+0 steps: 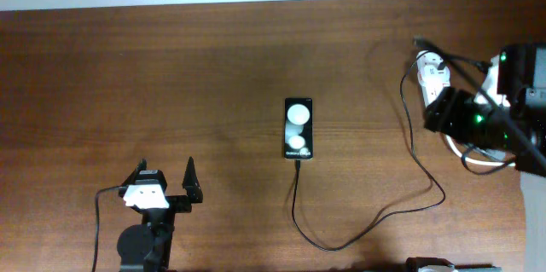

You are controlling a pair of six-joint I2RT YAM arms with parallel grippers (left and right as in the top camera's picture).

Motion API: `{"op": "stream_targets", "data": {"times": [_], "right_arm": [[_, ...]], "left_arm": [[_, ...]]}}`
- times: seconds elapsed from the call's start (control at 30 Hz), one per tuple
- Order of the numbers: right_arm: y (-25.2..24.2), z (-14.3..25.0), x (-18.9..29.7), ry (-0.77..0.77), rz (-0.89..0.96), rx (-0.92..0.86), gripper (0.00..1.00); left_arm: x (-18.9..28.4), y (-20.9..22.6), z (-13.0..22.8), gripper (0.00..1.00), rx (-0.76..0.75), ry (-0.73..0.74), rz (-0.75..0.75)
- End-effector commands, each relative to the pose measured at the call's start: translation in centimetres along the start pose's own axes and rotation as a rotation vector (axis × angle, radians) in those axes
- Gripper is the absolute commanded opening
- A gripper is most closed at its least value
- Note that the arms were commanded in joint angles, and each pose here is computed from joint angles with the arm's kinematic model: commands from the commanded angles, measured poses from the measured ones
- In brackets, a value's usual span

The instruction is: Plug charger to phone and switch on socket

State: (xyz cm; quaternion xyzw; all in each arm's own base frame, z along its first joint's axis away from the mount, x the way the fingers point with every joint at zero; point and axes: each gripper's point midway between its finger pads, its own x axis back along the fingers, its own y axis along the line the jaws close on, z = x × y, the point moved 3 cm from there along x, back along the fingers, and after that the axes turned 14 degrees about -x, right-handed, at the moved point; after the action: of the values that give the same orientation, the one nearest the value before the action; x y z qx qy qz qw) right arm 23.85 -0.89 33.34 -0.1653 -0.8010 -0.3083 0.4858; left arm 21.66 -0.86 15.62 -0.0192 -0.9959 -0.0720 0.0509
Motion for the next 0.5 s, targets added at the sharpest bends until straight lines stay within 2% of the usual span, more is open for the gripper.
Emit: {"op": "stream_targets", "data": {"times": [0.0,0.23,0.47], "right_arm": [[-0.3,0.6,0.1,0.022,0.017,0.03,0.99],[0.0,0.1,-2.2,0.087,0.064,0.026,0.99],[-1.6,3.0,6.1,-0.15,-0.11,0.046,0.99]], "left_arm": [[0.0,-0.2,0.2,0.99,-0.016,0.002,0.011],[0.0,-0.2,0.2,0.99,-0.016,0.002,0.011],[0.0,-0.2,0.2,0.99,-0.016,0.002,0.011]]}}
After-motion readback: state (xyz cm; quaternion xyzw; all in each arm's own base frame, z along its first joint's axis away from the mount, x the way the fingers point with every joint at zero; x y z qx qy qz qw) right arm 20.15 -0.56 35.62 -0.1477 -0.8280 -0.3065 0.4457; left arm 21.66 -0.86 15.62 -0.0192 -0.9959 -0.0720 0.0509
